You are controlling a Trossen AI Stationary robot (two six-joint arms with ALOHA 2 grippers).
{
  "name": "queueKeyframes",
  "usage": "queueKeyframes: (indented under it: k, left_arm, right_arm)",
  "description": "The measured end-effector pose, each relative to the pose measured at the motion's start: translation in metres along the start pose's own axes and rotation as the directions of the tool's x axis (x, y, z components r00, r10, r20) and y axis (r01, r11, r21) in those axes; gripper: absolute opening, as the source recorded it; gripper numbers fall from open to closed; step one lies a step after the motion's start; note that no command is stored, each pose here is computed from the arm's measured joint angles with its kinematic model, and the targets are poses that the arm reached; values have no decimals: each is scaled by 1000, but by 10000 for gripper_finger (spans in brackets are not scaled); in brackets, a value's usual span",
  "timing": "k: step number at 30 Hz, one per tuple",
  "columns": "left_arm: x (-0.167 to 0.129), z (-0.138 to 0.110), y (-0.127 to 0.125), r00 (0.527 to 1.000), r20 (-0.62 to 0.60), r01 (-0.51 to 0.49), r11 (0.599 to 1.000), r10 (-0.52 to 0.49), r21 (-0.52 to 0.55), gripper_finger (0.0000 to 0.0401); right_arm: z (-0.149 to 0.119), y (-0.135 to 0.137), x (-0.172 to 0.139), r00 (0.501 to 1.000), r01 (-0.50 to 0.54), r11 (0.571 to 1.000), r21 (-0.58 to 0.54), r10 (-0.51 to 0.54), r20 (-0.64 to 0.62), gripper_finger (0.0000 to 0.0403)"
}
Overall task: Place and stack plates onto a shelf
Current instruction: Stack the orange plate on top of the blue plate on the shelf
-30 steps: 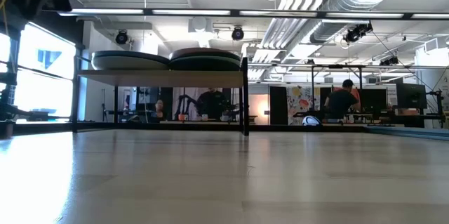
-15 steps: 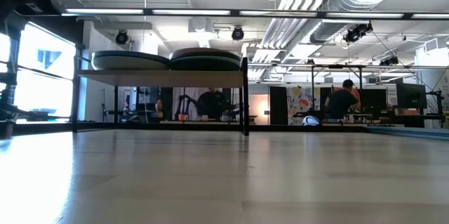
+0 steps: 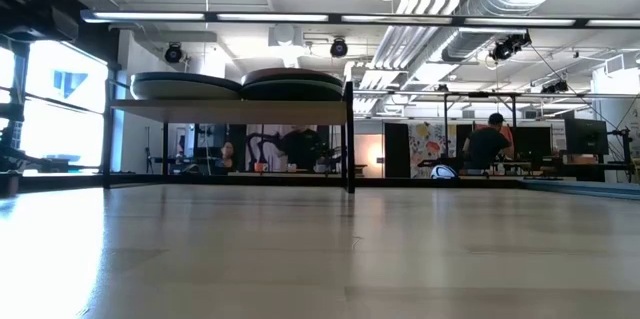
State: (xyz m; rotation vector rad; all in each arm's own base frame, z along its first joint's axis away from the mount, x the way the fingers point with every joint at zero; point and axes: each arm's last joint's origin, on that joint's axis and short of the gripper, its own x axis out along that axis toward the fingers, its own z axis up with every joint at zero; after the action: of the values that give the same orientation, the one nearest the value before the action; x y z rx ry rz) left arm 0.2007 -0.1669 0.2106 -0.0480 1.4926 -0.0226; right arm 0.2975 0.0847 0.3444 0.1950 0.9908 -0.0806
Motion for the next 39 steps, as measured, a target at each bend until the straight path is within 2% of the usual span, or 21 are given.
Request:
queueKeyframes:
  k: [13,28,39]
  left_arm:
    - [22,6,-4,997,-44,-67,998,67,12,85]
    - [45,9,-8,987,-107,-114,990,123,87,85]
    - [56,11,-8,978,-133,-146,984,159,99,85]
  right_arm:
    - [0,11,32,997,-15,1000,-20,14,-79,124]
    - [1,13,32,998,-23,1000,-21,22,-66,124]
    - [1,13,32,998,-23,999,-21,22,-66,124]
